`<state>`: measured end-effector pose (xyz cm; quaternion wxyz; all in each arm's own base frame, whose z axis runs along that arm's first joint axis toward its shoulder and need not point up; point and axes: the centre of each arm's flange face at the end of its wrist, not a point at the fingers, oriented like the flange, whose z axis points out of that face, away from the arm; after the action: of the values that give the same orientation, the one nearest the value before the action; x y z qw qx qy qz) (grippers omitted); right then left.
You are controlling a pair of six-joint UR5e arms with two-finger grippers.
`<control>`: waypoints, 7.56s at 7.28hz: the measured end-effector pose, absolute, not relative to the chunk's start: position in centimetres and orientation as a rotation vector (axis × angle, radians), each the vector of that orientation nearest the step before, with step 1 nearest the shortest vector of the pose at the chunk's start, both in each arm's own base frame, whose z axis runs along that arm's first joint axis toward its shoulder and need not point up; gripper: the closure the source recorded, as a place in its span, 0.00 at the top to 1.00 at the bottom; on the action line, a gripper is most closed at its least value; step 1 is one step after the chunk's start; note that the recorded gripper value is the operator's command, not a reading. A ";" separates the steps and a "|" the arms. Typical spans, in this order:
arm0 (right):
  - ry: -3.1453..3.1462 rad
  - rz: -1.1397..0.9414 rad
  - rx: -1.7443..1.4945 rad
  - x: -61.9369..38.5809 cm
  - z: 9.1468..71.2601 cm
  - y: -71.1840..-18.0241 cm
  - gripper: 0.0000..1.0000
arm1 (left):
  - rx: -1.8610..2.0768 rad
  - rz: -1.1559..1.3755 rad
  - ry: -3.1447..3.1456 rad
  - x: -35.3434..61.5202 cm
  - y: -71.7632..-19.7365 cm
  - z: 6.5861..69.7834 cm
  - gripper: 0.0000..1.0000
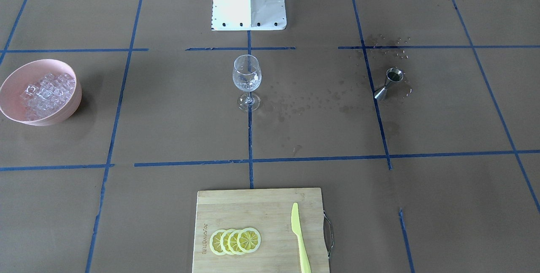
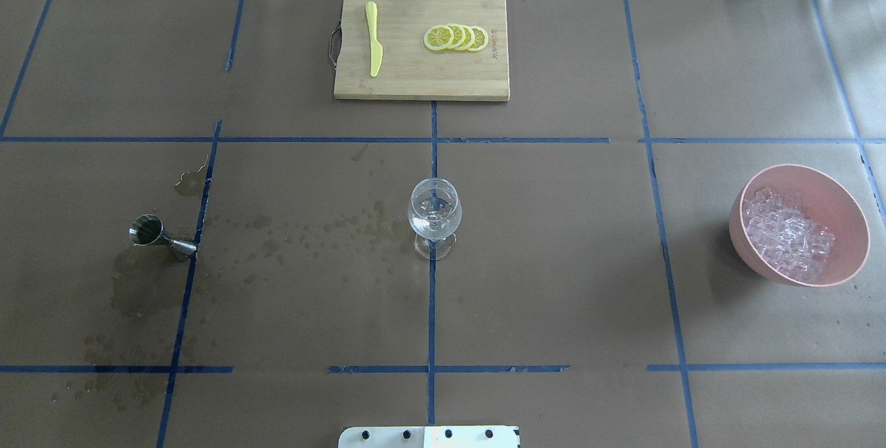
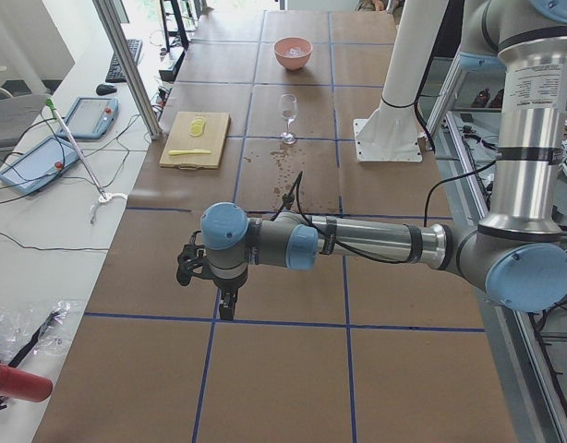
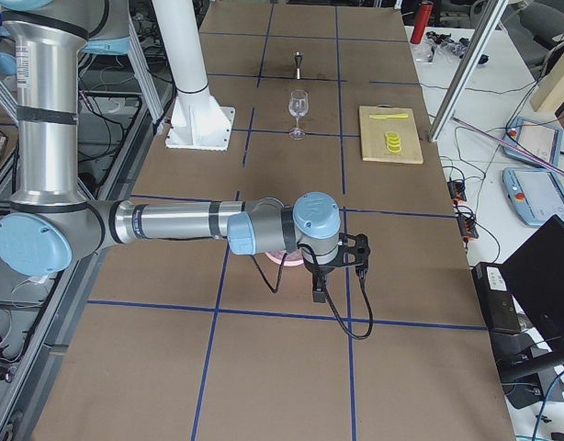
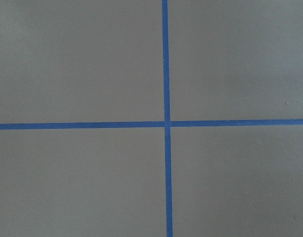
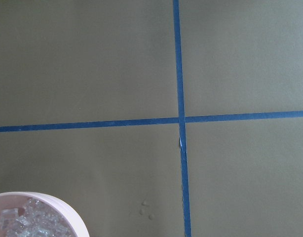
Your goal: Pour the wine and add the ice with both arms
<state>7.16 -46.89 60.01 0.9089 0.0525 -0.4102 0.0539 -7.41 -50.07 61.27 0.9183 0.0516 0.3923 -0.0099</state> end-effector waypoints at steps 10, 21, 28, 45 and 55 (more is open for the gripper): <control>-0.886 0.113 0.117 6.7 59.5 -48.9 1.00 | 0.298 -0.120 0.901 10.6 -41.0 31.8 1.00; -0.949 0.136 0.152 5.9 55.3 -50.7 1.00 | 0.639 -0.494 0.747 35.5 -22.0 43.8 1.00; -0.950 0.134 0.156 5.8 55.1 -50.7 1.00 | 0.815 -0.622 0.753 40.9 -23.6 45.8 1.00; -0.952 0.121 0.176 5.7 54.0 -50.4 1.00 | 0.985 -0.600 0.613 43.9 -26.4 50.6 0.95; -0.952 0.119 0.179 5.7 53.9 -50.4 1.00 | 0.994 -0.601 0.602 43.3 -26.8 50.8 0.00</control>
<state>5.73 -50.37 53.86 0.8832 0.0860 -0.4574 0.0573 43.32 -26.76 50.77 0.7935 0.4625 0.2800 -0.2795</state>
